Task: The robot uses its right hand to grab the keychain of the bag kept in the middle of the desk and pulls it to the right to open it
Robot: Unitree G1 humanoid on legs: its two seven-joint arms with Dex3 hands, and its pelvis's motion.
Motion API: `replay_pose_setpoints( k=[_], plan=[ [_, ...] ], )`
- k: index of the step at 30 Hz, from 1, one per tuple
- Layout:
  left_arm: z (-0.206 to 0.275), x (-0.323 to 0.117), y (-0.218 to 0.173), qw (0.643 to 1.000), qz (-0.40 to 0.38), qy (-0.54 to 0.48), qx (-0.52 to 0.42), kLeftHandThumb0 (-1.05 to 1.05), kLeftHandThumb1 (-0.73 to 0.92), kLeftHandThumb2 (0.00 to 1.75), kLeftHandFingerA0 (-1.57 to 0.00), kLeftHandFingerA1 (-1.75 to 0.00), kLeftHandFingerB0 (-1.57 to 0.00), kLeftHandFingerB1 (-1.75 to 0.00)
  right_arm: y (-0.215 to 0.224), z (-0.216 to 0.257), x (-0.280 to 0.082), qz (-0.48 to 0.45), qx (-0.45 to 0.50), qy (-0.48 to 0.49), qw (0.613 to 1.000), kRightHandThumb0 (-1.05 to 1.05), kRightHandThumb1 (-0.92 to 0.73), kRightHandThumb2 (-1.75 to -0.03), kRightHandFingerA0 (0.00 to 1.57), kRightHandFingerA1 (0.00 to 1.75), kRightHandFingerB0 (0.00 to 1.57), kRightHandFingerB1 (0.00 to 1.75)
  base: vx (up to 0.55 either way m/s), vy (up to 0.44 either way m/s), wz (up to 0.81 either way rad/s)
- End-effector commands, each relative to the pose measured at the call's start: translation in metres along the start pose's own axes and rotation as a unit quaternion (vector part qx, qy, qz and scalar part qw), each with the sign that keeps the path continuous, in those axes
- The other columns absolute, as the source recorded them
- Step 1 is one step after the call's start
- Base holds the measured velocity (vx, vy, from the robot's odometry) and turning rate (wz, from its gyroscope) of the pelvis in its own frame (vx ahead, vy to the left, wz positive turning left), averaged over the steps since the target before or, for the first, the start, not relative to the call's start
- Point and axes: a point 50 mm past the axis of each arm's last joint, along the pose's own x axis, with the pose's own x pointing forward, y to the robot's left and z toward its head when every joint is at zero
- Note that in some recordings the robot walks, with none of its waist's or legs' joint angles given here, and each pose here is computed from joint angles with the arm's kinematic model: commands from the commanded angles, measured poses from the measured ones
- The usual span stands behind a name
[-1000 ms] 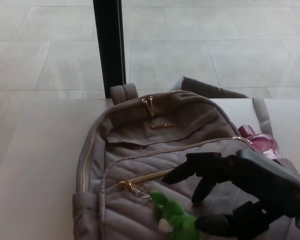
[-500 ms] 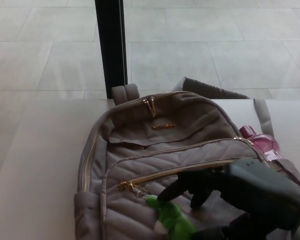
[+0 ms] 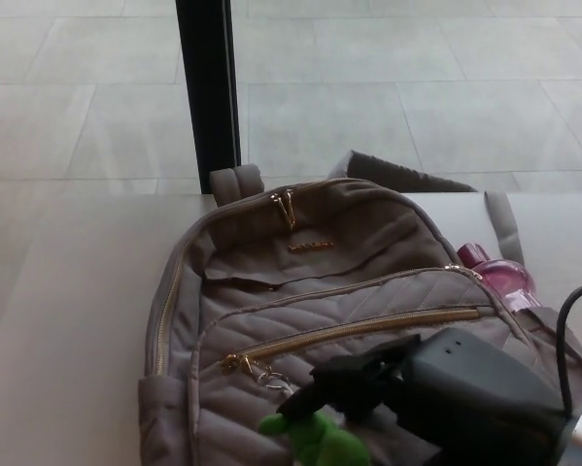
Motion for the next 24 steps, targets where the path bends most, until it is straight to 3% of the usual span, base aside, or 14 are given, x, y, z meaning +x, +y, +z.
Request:
replay_pose_setpoints(
  k=[1,2,4,6,7,9,11,12,13,14,15,17,18,24],
  plan=[
    [0.001,-0.001,0.007,1.0,0.011,-0.004,0.025,-0.67,0.75,0.63,-0.65,-0.56,-0.52,-0.41,0.023,-0.009,-0.001,0.065,-0.007,0.029,0.997,-0.78,-0.54,-0.88,0.83,0.86,0.4,0.6,0.0,0.0,0.0],
    [0.001,-0.001,0.007,1.0,0.01,-0.004,0.027,-0.67,0.75,0.63,-0.64,-0.54,-0.52,-0.41,0.025,-0.011,-0.001,0.059,-0.021,0.029,0.998,-0.71,-0.69,-0.61,0.84,0.89,0.43,0.56,0.0,0.0,0.0],
    [0.001,-0.001,0.007,1.0,0.009,-0.003,0.028,-0.67,0.75,0.63,-0.64,-0.54,-0.52,-0.41,0.026,-0.011,-0.002,0.055,-0.03,0.027,0.998,-0.71,-0.69,-0.61,0.84,0.89,0.43,0.56,0.0,0.0,0.0],
    [0.002,0.001,0.004,1.0,0.008,0.0,0.018,-0.67,0.76,0.63,-0.6,-0.52,-0.49,-0.4,0.027,-0.016,-0.007,0.042,-0.093,0.027,0.994,-0.58,-0.69,-0.6,0.89,1.26,0.47,0.62,0.0,0.0,0.0],
    [0.003,0.001,0.004,1.0,0.009,-0.001,0.019,-0.68,0.77,0.63,-0.6,-0.56,-0.51,-0.41,0.028,-0.018,-0.009,0.036,-0.109,0.031,0.993,-0.58,-0.67,-0.62,0.94,1.31,0.52,0.62,0.0,0.0,0.0],
    [0.003,0.0,0.004,1.0,0.01,-0.004,0.016,-0.66,0.77,0.62,-0.63,-0.63,-0.48,-0.41,0.029,-0.022,-0.011,0.024,-0.133,0.028,0.99,-0.54,-0.72,-0.68,0.98,1.56,0.62,0.69,0.0,0.0,0.0],
    [0.003,0.001,0.004,1.0,0.011,-0.001,0.011,-0.67,0.77,0.63,-0.64,-0.63,-0.5,-0.43,0.031,-0.026,-0.012,0.014,-0.14,0.03,0.99,-0.52,-0.72,-0.75,1.02,1.63,0.67,0.72,0.0,0.0,0.0],
    [0.003,0.0,0.003,1.0,0.011,-0.003,0.021,-0.67,0.79,0.63,-0.62,-0.6,-0.49,-0.41,0.032,-0.028,-0.013,-0.001,-0.153,0.029,0.988,-0.46,-0.67,-0.79,1.14,1.75,0.81,0.79,0.0,0.0,0.0],
    [0.002,0.0,0.003,1.0,0.009,-0.004,0.022,-0.66,0.8,0.64,-0.6,-0.54,-0.48,-0.4,0.033,-0.028,-0.013,-0.008,-0.153,0.029,0.988,-0.45,-0.63,-0.83,1.23,1.75,0.86,0.88,0.0,0.0,0.0],
    [0.002,0.001,0.003,1.0,0.009,0.001,0.011,-0.67,0.79,0.63,-0.62,-0.58,-0.49,-0.41,0.034,-0.029,-0.013,-0.02,-0.149,0.026,0.988,-0.54,-0.57,-1.07,1.37,1.43,0.87,0.94,0.0,0.0,0.0],
    [0.002,0.001,0.003,1.0,0.009,0.002,0.016,-0.67,0.79,0.64,-0.61,-0.56,-0.48,-0.41,0.034,-0.028,-0.013,-0.022,-0.145,0.027,0.989,-0.51,-0.66,-0.86,1.2,1.75,0.91,1.03,0.0,0.0,0.0],
    [0.002,0.001,0.003,1.0,0.009,0.002,0.018,-0.67,0.79,0.64,-0.61,-0.56,-0.48,-0.41,0.035,-0.029,-0.013,-0.024,-0.144,0.026,0.989,-0.51,-0.66,-0.86,1.2,1.75,0.91,1.03,0.0,0.0,0.0],
    [0.002,0.001,0.003,1.0,0.01,0.005,0.014,-0.66,0.8,0.64,-0.62,-0.53,-0.49,-0.41,0.034,-0.024,-0.011,-0.033,-0.129,0.03,0.991,-0.5,-0.59,-0.97,1.31,1.75,0.92,1.11,0.0,0.0,0.0],
    [0.003,0.002,0.0,1.0,0.009,-0.001,-0.001,-0.64,0.82,0.65,-0.6,-0.55,-0.5,-0.41,0.035,-0.019,-0.006,-0.063,-0.115,0.03,0.991,-0.58,-0.59,-1.01,1.24,1.75,0.91,1.16,0.0,0.0,0.0]
  ],
)
